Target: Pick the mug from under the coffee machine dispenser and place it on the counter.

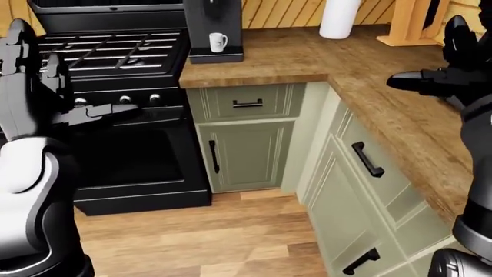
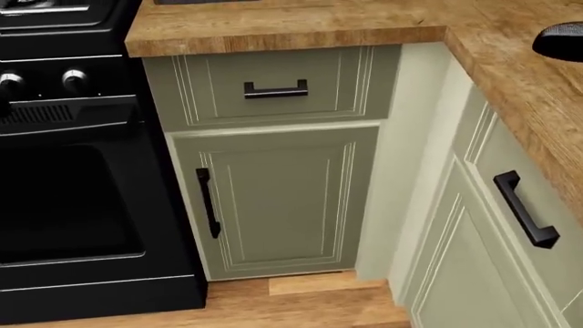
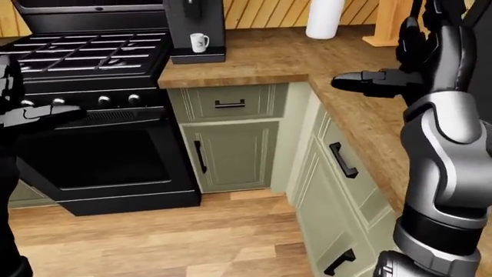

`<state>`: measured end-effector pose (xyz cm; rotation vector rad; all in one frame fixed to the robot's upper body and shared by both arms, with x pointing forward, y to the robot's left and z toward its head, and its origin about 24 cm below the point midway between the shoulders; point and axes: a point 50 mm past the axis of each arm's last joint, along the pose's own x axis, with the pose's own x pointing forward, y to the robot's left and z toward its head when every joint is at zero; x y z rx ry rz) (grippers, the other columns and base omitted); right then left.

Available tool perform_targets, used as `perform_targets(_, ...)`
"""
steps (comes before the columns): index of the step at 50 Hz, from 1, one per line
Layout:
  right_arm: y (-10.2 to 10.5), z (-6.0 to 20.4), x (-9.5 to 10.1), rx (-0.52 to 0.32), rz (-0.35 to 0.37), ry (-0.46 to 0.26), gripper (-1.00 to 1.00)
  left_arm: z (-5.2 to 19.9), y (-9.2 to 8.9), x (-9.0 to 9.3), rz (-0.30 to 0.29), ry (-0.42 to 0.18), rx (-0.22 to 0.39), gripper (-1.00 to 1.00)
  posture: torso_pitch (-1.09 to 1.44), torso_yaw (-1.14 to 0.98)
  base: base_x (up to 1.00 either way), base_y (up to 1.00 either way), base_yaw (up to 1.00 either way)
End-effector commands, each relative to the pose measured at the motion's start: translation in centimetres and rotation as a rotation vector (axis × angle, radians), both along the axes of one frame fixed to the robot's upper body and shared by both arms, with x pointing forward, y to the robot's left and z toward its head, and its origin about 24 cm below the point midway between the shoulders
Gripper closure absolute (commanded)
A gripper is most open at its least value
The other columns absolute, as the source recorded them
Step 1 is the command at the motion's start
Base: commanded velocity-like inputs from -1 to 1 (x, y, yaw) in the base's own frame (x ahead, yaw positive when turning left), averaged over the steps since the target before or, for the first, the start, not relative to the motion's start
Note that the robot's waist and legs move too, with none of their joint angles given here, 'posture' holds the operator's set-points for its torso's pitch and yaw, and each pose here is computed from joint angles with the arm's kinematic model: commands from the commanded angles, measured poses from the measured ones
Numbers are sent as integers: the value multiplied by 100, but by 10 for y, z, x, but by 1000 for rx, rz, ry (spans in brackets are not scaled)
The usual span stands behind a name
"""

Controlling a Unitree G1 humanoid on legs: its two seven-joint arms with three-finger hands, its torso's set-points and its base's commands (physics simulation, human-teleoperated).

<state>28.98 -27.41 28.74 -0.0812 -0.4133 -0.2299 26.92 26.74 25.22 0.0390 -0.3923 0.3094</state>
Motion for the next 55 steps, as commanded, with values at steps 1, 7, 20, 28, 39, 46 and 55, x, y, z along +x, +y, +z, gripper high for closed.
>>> perform_targets(1,-4,15,-9,-25,-30,-98,-100,14,-6,-5,-16,-89,33,-100,0,0,5,3,0)
perform_targets(7,-3,12,-10,-31,-26,-88,-100,15,-7,-4,-19,-86,40,-100,0,0,5,3,0)
perform_targets(20,-7,17,-13,-27,-30,-98,-100,19,-6,-5,-20,-93,45,-100,0,0,5,3,0)
perform_targets(28,-2,14,-13,-37,-11,-89,-100,17,-9,-6,-27,-88,46,-100,0,0,5,3,0)
perform_targets(39,-3,18,-13,-34,-11,-100,-100,19,-8,-6,-26,-89,46,-100,0,0,10,5,0)
perform_targets(46,-3,19,-13,-34,-8,-104,-100,17,-8,-5,-23,-85,49,-100,0,0,15,13,0)
perform_targets(55,-2,20,-13,-38,-1,-106,-100,20,-7,-5,-23,-92,54,-100,0,0,17,13,0)
